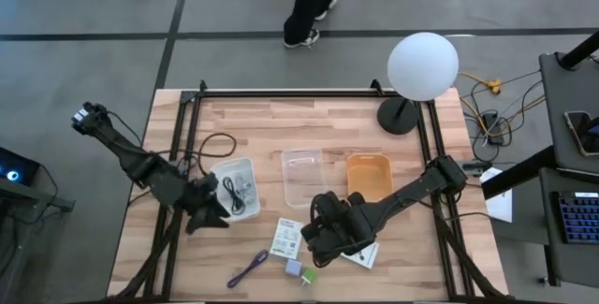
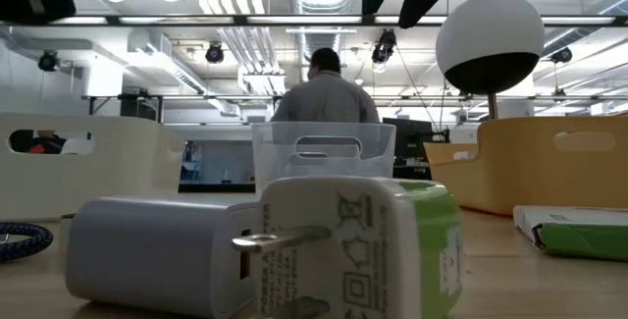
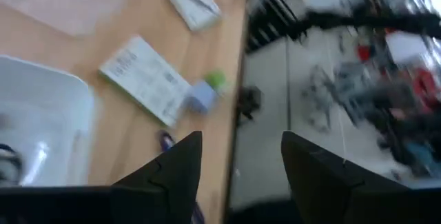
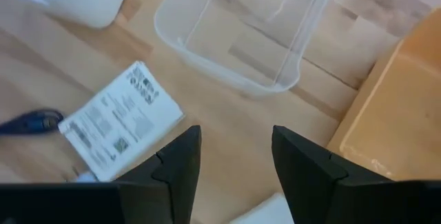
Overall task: Pick and place items into bin
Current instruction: Put the blue charger cable into the white bin
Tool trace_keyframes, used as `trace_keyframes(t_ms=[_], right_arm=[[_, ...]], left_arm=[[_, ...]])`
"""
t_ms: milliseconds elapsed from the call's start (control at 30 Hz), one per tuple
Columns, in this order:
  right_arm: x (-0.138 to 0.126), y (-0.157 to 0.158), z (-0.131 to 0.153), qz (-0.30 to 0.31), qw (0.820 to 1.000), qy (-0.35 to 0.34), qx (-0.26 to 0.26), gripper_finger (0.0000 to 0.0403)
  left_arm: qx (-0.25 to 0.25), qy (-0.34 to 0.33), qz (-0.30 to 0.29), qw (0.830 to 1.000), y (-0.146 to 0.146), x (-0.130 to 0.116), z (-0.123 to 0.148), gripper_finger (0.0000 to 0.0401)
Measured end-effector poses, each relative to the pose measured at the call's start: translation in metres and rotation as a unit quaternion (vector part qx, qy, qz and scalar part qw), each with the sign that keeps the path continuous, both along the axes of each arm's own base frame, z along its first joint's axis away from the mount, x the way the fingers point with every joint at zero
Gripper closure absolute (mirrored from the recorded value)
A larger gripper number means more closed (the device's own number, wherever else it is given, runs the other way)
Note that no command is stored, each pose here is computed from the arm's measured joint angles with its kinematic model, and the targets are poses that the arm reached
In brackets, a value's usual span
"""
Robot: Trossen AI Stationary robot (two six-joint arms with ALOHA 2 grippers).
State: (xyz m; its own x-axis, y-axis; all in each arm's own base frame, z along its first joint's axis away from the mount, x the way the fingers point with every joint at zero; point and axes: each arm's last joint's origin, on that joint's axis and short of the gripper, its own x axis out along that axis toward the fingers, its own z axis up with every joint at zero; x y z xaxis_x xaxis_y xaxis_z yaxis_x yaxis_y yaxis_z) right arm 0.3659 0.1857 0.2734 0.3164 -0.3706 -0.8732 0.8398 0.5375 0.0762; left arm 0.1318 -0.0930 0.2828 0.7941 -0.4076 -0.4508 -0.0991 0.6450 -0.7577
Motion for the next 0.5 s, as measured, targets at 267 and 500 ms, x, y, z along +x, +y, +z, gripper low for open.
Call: trace_keyframes(t_ms=[267,500], right_arm=[[-0.009,0.013,-0.006,0.047,0.997,0.050,0.035,0.0237],[-0.032,0.045,-0.013,0.185,0.977,0.104,0.012,0.0241]], left_arm=[[0.176,0.140,-0.067,0.972,-0.054,0.027,-0.019,0.0245],[0.209,0.227,-0.012,0.951,-0.109,0.058,-0.023,0.0257]])
